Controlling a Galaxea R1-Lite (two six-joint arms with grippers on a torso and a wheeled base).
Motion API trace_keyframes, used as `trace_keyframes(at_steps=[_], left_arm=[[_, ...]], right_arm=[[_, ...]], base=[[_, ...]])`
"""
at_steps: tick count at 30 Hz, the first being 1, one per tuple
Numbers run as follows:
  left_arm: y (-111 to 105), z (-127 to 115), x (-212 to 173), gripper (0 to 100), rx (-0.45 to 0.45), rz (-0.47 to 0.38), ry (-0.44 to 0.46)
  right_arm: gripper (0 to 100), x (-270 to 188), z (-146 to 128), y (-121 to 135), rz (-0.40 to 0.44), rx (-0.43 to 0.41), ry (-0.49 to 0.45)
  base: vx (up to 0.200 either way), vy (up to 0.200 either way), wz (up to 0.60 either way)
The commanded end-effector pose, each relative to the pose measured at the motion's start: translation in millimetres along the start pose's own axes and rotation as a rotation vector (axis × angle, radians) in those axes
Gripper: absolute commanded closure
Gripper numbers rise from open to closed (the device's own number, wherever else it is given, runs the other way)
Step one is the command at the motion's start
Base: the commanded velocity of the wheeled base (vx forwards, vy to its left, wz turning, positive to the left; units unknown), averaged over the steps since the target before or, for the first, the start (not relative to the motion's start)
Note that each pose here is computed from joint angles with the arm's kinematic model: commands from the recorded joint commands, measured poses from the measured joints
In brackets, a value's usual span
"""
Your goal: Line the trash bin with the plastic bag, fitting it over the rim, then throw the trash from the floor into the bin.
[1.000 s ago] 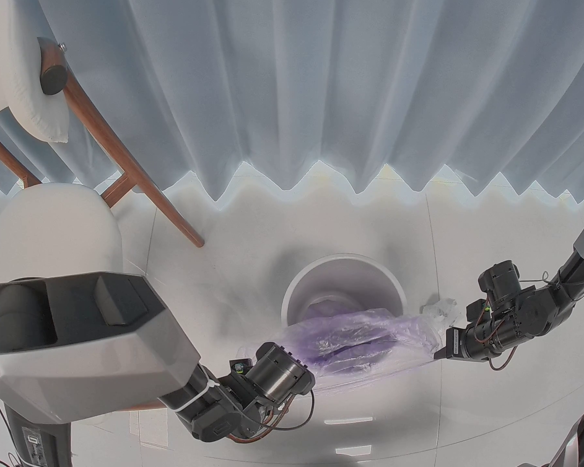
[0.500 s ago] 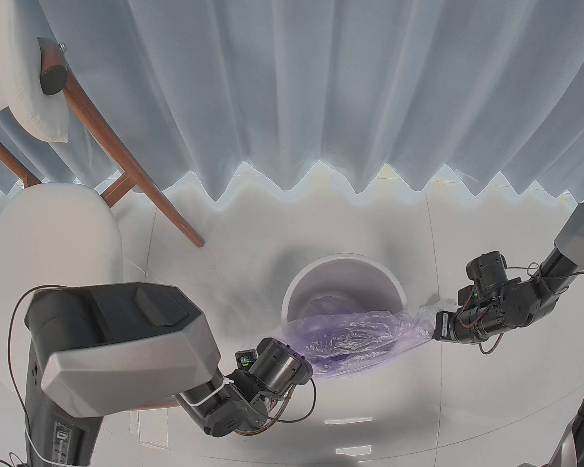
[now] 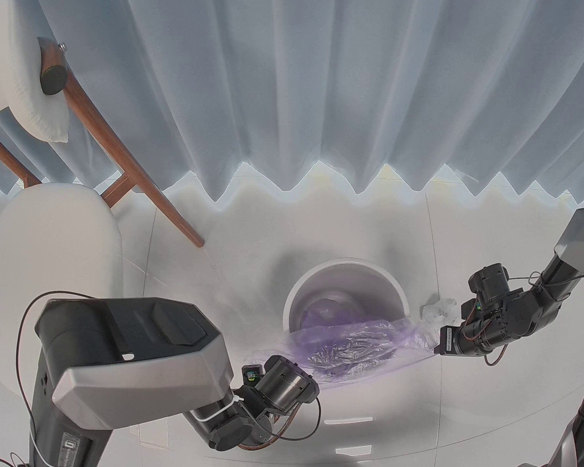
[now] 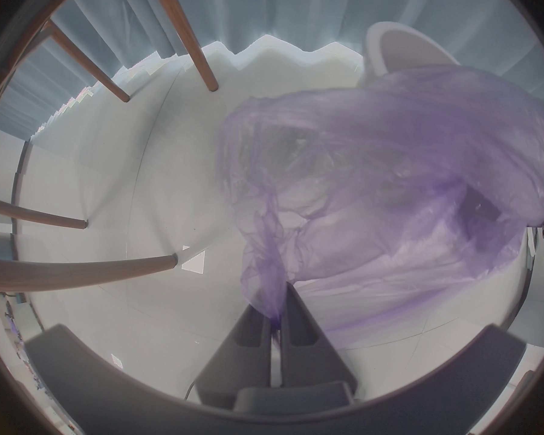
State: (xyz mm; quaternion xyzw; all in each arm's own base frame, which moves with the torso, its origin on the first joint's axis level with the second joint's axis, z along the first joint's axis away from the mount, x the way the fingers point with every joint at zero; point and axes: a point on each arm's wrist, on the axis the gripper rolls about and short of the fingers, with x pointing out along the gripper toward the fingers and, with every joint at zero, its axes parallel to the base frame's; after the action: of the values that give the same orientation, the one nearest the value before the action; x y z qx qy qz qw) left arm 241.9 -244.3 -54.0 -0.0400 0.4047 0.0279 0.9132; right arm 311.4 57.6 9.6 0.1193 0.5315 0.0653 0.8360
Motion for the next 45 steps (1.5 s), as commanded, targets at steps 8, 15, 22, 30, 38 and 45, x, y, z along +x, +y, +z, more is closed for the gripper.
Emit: trace_keyframes(at_steps=[8, 15, 22, 30, 38, 45], left_arm=[[-5.3, 7.9, -10.6, 100, -0.002, -0.061, -0.053], [11.2, -4.0, 13.5, 100, 0.022, 0.010, -0.012], [13.9, 15.5, 31.6, 100, 0.012, -0.010, -0.116], [12.3, 34.1, 30.8, 100, 0.004, -0.067, -0.233], [0.9, 37.4, -2.4, 0, -0.011, -0.186, -0.332], [20.7, 20.8, -38.7, 0, 0.046, -0.250, -0.381]], right_arm=[[100, -16.3, 0.3, 5.6, 0.063, -0.016, -0.018], [100, 6.3, -1.0, -2.1, 0.026, -0.002, 0.022], [100, 18.8, 25.8, 0.1, 0.014, 0.003, -0.070], [100, 12.1, 41.4, 5.1, 0.036, -0.016, -0.149], [0, -25.8, 21.5, 8.2, 0.049, -0.027, -0.166], [0, -54.3, -6.4, 7.4, 0.187, -0.165, -0.267]], base=[[0.000, 0.000, 0.00], [0.000, 0.000, 0.00], [0.000, 0.000, 0.00], [0.000, 0.000, 0.00], [0.000, 0.000, 0.00], [0.000, 0.000, 0.00]])
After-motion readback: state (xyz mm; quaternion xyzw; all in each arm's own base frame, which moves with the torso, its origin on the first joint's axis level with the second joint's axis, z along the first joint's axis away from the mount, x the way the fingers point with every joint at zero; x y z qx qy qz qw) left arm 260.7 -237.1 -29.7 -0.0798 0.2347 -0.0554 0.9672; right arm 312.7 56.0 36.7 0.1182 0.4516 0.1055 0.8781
